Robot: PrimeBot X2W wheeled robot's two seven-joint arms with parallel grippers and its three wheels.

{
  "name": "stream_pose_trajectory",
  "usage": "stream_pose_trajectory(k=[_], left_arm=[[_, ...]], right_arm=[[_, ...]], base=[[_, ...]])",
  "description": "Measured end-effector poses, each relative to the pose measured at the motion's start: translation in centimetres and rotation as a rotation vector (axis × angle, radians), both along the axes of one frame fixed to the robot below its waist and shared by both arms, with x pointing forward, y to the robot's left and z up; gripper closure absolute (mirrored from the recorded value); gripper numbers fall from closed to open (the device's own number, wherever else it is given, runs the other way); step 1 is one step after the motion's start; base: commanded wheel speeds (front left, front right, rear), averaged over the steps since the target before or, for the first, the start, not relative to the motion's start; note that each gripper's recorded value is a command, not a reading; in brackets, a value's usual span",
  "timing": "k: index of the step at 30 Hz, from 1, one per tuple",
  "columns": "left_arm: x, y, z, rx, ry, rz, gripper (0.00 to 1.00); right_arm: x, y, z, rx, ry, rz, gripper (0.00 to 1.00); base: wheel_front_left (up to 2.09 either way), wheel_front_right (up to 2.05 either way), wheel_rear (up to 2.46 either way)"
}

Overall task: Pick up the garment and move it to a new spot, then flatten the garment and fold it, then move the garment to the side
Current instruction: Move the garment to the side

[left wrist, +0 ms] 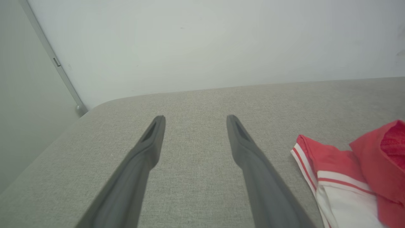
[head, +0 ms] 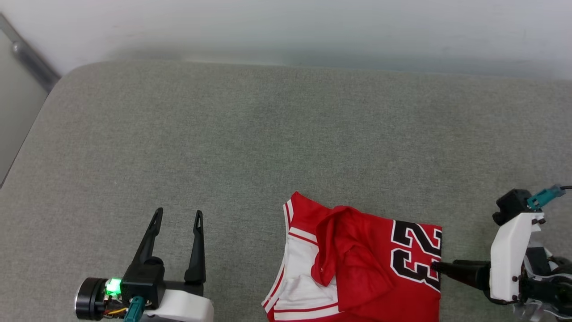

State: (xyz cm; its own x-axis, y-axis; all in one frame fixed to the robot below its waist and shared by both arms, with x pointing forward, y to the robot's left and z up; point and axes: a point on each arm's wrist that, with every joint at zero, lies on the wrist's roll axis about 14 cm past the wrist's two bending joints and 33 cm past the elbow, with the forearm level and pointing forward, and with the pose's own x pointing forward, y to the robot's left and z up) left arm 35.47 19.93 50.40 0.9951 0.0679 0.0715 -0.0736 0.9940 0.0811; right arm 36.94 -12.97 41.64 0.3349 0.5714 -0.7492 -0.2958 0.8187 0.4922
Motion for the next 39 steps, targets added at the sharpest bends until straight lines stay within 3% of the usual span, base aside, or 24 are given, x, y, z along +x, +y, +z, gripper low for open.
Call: stream_pose_trajectory(k=[10,16,17,18,25,31,39], left_arm=[[1.0,0.9,-0.7,0.002,0.021,0.029,0.00],[1.1,1.5,-1.1,0.002,0.035,0.053,0.00],[1.1,1.6,-1.1,0.003,0.035,0.056,0.00],[1.1,1.7,-1.1,0.003,0.036,0.058,0.00],[0.8,1.9,-0.7,0.000,0.023,0.067,0.00],[-0.1,1.8,-0.1,-0.007,0.007,0.069,0.00],[0.0,0.0,-0.2,-0.024,0.002,0.012,0.00]], right_arm=[[-0.7,4.2,-4.7,0.125,0.155,-0.029,0.00],[-1.0,6.1,-6.1,0.130,0.192,0.017,0.00],[-1.1,6.2,-6.2,0.127,0.188,0.027,0.20],[-1.0,6.3,-6.2,0.124,0.179,0.031,1.00],[-0.6,7.0,-5.3,0.131,0.118,0.054,1.00],[-0.2,8.0,-1.9,0.136,-0.008,0.135,1.00],[0.4,4.6,3.1,0.012,-0.208,0.219,1.00]], base=[[0.00,0.00,0.00],[0.00,0.00,0.00],[0.00,0.00,0.00],[0.00,0.00,0.00],[0.00,0.00,0.00],[0.00,0.00,0.00],[0.00,0.00,0.00]])
